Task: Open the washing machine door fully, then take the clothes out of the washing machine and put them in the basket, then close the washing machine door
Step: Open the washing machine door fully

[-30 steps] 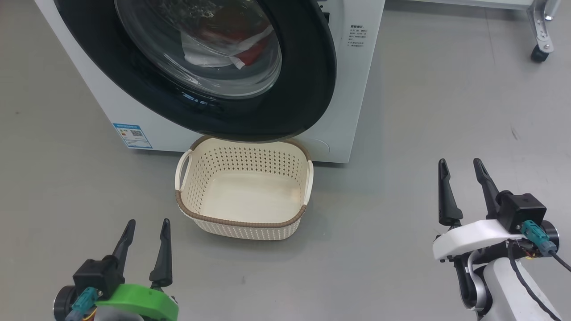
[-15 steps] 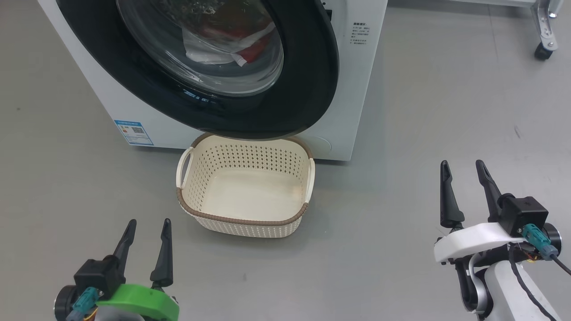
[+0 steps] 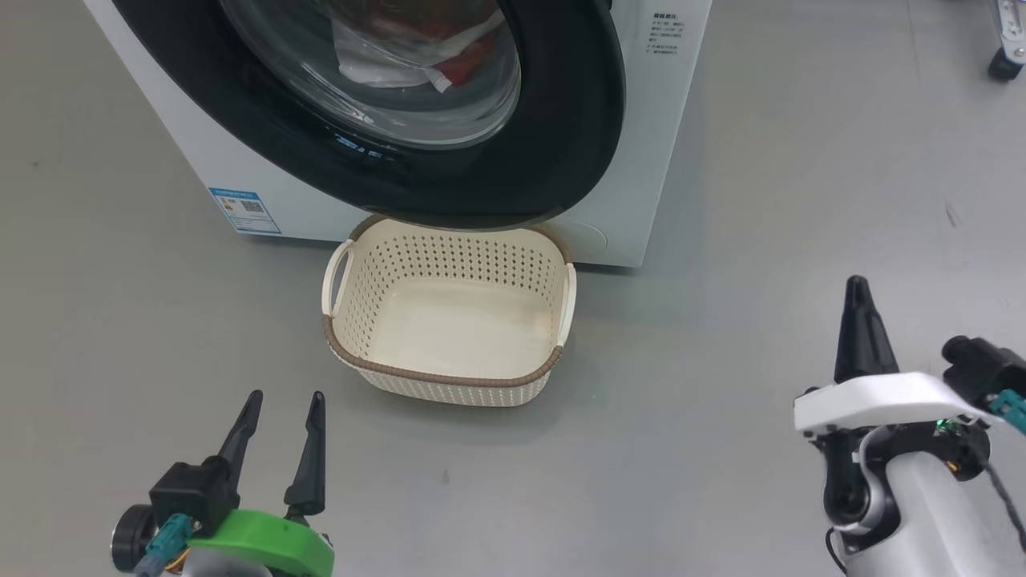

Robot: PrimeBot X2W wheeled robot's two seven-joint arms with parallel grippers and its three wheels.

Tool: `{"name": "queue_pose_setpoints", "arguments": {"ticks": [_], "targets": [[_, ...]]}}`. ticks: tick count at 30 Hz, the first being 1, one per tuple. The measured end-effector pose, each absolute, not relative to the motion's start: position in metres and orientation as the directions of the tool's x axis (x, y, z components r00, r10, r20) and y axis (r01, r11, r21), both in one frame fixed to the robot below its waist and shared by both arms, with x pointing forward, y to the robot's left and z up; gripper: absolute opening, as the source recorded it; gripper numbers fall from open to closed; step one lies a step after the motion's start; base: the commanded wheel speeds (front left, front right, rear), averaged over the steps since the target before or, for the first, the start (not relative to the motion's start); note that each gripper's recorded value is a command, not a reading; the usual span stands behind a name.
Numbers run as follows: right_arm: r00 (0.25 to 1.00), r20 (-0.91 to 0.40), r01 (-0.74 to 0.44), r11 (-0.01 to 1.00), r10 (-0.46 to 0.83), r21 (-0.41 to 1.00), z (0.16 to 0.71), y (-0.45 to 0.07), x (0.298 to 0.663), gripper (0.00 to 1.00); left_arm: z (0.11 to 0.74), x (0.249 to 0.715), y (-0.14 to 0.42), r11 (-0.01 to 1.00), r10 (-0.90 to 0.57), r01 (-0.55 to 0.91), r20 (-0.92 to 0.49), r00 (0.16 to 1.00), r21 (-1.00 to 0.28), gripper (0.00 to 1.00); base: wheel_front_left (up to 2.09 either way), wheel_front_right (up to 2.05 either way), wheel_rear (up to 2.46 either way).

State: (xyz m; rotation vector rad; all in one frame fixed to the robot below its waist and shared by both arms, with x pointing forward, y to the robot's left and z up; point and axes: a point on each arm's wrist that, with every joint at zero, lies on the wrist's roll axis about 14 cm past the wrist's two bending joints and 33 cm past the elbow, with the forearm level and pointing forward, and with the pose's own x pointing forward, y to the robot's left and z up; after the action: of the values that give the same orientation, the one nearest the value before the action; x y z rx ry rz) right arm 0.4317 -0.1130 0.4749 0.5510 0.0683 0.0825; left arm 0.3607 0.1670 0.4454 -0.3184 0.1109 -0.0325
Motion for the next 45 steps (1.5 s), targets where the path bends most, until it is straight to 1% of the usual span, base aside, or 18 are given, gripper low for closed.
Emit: {"name": "queue_pose_setpoints", "arguments": {"ticks": [2, 4, 6, 10, 18, 21, 24, 26, 29, 32, 36, 40, 45], "targets": [[0.996, -0.06, -0.023, 0.798, 0.073, 0.602, 0.475, -0.12, 0.439, 0.0, 0.444, 0.36, 0.166, 0.949, -0.054, 0.017, -0.11, 0.992, -0.313, 1.0, 0.0, 0.0, 0.0], [0.994, -0.095, 0.029, 0.714, 0.053, 0.699, 0.471, -0.127, 0.447, 0.0, 0.442, 0.361, 0.165, 0.95, -0.058, 0.02, -0.114, 0.992, -0.312, 1.0, 0.0, 0.0, 0.0], [0.993, -0.109, 0.061, 0.641, 0.035, 0.766, 0.472, -0.133, 0.456, 0.0, 0.443, 0.363, 0.163, 0.95, -0.064, 0.026, -0.112, 0.992, -0.31, 1.0, 0.0, 0.0, 0.0], [0.991, -0.104, 0.046, 0.513, 0.086, 0.857, 0.484, -0.124, 0.479, 0.0, 0.442, 0.364, 0.165, 0.952, -0.06, 0.021, -0.116, 0.991, -0.307, 1.0, 0.0, 0.0, 0.0], [0.967, -0.114, 0.018, 0.389, 0.226, 0.921, 0.506, -0.091, 0.521, 0.0, 0.437, 0.367, 0.167, 0.954, -0.056, 0.015, -0.131, 0.99, -0.299, 1.0, 0.0, 0.0, 0.0], [0.962, -0.084, -0.008, 0.336, 0.259, 0.942, 0.522, -0.082, 0.539, 0.0, 0.436, 0.369, 0.171, 0.955, -0.047, 0.005, -0.135, 0.99, -0.295, 1.0, 0.0, 0.0, 0.0], [0.962, -0.047, -0.025, 0.257, 0.267, 0.966, 0.539, -0.079, 0.559, 0.0, 0.432, 0.369, 0.172, 0.956, -0.042, -0.003, -0.148, 0.988, -0.293, 1.0, 0.0, 0.0, 0.0], [0.956, -0.05, -0.021, 0.237, 0.288, 0.971, 0.54, -0.072, 0.572, 0.0, 0.431, 0.373, 0.172, 0.956, -0.045, -0.001, -0.15, 0.988, -0.293, 1.0, 0.0, 0.0, 0.0], [0.947, -0.052, -0.014, 0.204, 0.316, 0.979, 0.539, -0.061, 0.584, 0.0, 0.432, 0.377, 0.176, 0.958, -0.036, -0.008, -0.148, 0.988, -0.286, 1.0, 0.0, 0.0, 0.0], [0.937, -0.044, -0.009, 0.148, 0.348, 0.989, 0.543, -0.05, 0.597, 0.0, 0.43, 0.378, 0.181, 0.959, -0.021, -0.024, -0.155, 0.988, -0.281, 1.0, 0.0, 0.0, 0.0], [0.931, -0.049, 0.013, 0.101, 0.362, 0.995, 0.54, -0.041, 0.613, 0.0, 0.426, 0.379, 0.184, 0.961, -0.014, -0.034, -0.169, 0.985, -0.275, 1.0, 0.0, 0.0, 0.0], [0.919, -0.061, 0.032, 0.081, 0.389, 0.996, 0.535, -0.027, 0.624, 0.0, 0.424, 0.379, 0.189, 0.961, 0.002, -0.051, -0.177, 0.984, -0.273, 1.0, 0.0, 0.0, 0.0], [0.903, -0.082, 0.054, 0.08, 0.422, 0.995, 0.527, -0.013, 0.632, 0.0, 0.419, 0.377, 0.194, 0.96, 0.018, -0.071, -0.193, 0.981, -0.27, 1.0, 0.0, 0.0, 0.0]]}}
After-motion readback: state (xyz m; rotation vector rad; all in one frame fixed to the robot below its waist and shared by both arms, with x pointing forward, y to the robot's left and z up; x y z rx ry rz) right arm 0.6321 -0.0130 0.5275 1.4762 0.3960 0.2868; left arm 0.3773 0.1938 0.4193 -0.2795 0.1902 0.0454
